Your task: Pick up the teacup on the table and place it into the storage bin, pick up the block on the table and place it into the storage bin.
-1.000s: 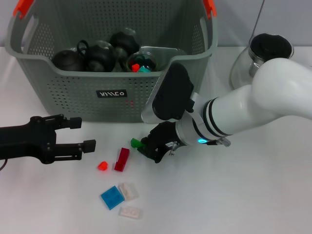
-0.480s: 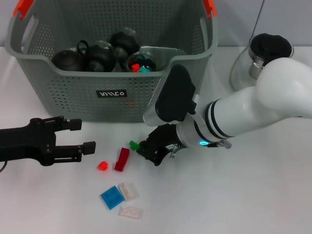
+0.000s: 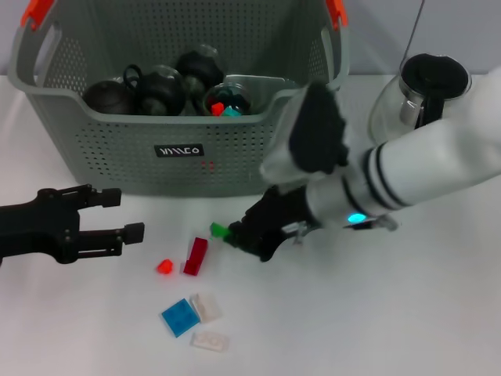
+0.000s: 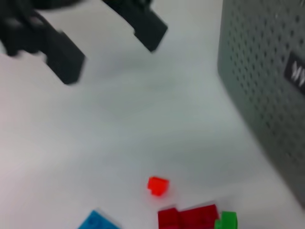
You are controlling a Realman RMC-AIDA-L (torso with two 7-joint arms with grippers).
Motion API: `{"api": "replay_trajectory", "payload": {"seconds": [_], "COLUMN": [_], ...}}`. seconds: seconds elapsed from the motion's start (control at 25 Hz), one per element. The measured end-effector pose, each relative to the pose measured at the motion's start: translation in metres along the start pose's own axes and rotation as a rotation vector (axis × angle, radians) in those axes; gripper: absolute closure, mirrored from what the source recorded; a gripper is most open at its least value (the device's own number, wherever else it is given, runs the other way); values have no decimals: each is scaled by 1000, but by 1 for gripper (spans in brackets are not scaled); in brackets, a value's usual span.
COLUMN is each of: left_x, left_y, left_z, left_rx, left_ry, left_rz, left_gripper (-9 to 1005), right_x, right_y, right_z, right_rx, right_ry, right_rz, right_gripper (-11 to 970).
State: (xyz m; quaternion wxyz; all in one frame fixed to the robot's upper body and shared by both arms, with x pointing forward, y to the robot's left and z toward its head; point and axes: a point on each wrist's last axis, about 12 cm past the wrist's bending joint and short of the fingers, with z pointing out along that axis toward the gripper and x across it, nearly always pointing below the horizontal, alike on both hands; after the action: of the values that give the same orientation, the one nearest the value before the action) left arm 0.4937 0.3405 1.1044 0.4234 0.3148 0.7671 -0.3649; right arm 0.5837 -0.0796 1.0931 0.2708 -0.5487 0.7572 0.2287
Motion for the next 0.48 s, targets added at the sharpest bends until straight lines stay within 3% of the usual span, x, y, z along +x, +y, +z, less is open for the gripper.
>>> {"api": "replay_trajectory", "payload": {"seconds": [0.24,0.48], "left_x": [3,3], "left_y": [3,3], "left_z": [-12,-14], "left_rx": [-50,-62], "left_ry": [-23,-42], "left_rz": [-19,-23], "left_gripper": [154,154], "right_x": [-8,-44], "right_y": [-3,0], "right_z": [-54,-134], "right_rx": [-75,-166], "right_ry": [-77,-243], "right_rz": [7,-47], "right_gripper": [840,844]}}
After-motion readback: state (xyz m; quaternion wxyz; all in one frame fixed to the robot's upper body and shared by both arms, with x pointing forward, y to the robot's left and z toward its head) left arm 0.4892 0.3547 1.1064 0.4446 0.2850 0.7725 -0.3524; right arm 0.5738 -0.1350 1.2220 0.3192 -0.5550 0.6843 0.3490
